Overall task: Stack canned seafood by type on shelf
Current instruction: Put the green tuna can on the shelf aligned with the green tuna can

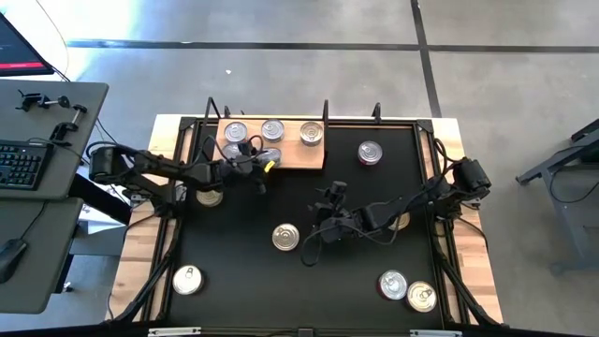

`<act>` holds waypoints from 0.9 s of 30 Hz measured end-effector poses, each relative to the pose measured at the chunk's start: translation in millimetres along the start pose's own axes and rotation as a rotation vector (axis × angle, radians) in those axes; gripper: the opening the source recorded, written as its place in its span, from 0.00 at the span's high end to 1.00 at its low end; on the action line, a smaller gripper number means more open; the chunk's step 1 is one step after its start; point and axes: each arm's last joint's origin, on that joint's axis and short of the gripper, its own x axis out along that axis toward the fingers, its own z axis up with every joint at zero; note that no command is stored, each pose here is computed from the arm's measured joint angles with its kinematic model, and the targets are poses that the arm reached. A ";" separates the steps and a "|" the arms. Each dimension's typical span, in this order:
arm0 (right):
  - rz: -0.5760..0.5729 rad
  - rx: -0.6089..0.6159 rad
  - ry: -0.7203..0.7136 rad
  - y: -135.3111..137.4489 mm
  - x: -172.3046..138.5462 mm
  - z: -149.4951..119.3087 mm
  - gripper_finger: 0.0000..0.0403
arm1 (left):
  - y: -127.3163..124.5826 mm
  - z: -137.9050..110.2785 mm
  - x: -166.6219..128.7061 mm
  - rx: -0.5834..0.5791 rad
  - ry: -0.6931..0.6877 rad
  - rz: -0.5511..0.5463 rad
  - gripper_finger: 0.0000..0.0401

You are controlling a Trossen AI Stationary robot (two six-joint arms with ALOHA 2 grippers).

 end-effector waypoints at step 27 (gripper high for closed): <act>0.235 0.106 -0.070 -0.7 7.8 10.6 0.33 | -1.1 42.3 -11.3 -0.332 0.149 -0.137 0.23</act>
